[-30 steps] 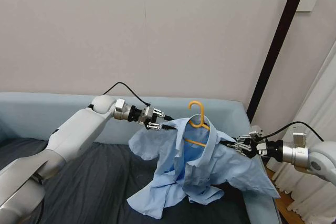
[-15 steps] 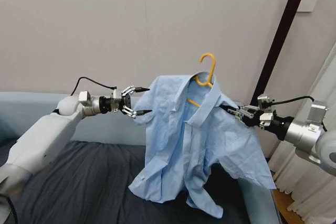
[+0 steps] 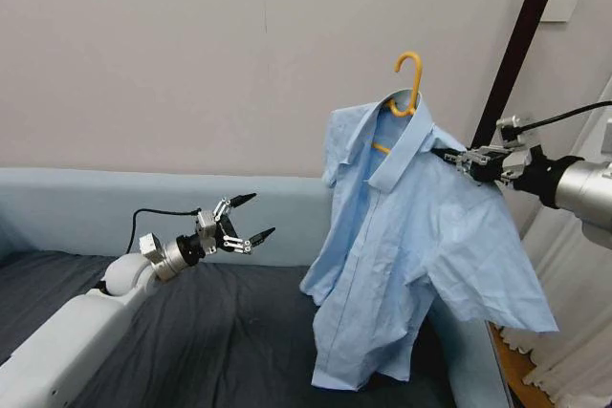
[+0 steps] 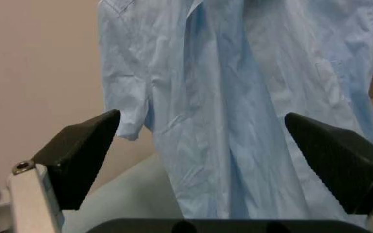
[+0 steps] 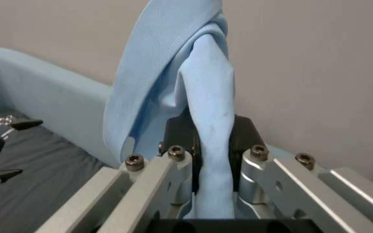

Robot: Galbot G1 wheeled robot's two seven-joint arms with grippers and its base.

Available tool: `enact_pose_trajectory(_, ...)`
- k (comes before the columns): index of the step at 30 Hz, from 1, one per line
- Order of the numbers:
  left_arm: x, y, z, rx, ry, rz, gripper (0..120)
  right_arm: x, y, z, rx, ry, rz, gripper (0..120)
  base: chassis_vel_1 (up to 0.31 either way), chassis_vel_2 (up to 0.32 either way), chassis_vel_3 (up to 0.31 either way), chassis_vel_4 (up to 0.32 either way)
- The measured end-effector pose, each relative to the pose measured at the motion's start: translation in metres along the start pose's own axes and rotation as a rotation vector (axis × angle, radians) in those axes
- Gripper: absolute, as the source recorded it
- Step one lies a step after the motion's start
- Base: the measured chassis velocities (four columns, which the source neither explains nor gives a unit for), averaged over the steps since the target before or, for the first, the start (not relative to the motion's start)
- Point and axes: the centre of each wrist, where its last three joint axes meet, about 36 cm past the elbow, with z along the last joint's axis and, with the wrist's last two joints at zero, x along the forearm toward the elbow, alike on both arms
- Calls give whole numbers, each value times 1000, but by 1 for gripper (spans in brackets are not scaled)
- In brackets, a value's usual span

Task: Pick up the clothes from the sofa and hang them on the clothes hanger.

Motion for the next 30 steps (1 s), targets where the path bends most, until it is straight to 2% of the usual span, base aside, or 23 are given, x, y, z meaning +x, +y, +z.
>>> enact_pose_trajectory(6, -12, -19, 6, 13, 6, -84, 100, 4, 12, -3, 28, 14, 20, 8, 0, 0, 0, 0)
enact_pose_trajectory(9, -47, -41, 5, 75, -31, -187, 100, 3, 18, -2, 48, 21, 46, 8, 0, 0, 0, 0)
enact_pose_trajectory(10, -47, -41, 5, 75, -31, -187, 100, 3, 18, -2, 48, 21, 46, 8, 0, 0, 0, 0)
enact_pose_trajectory(11, -60, -46, 3, 103, -53, -200, 100, 3, 19, -1, 52, 22, 51, 8, 0, 0, 0, 0)
enact_pose_trajectory(14, -102, -56, 2, 151, -103, -186, 100, 1, 17, 1, 56, 24, 67, 8, 0, 0, 0, 0)
enact_pose_trajectory(15, -102, -56, 2, 151, -103, -186, 100, 1, 17, 1, 56, 24, 67, 8, 0, 0, 0, 0)
enact_pose_trajectory(18, -146, -60, 6, 175, -125, -142, 100, -2, 13, 5, 56, 35, 83, 8, 0, 0, 0, 0)
enact_pose_trajectory(20, -173, -60, 6, 191, -141, -123, 100, -4, 11, 8, 57, 39, 88, 8, 0, 0, 0, 0)
enact_pose_trajectory(21, -173, -60, 6, 191, -141, -123, 100, -4, 11, 8, 57, 39, 88, 8, 0, 0, 0, 0)
enact_pose_trajectory(24, -217, -60, 4, 213, -163, -94, 98, -8, 8, 13, 43, 42, 85, 8, 0, 0, 0, 0)
enact_pose_trajectory(27, -235, -59, 4, 214, -162, -84, 97, -9, 7, 14, 35, 41, 83, 8, 0, 0, 0, 0)
enact_pose_trajectory(30, -258, -54, 6, 207, -159, -97, 90, -10, 6, 14, 28, 36, 75, 8, 0, 0, 0, 0)
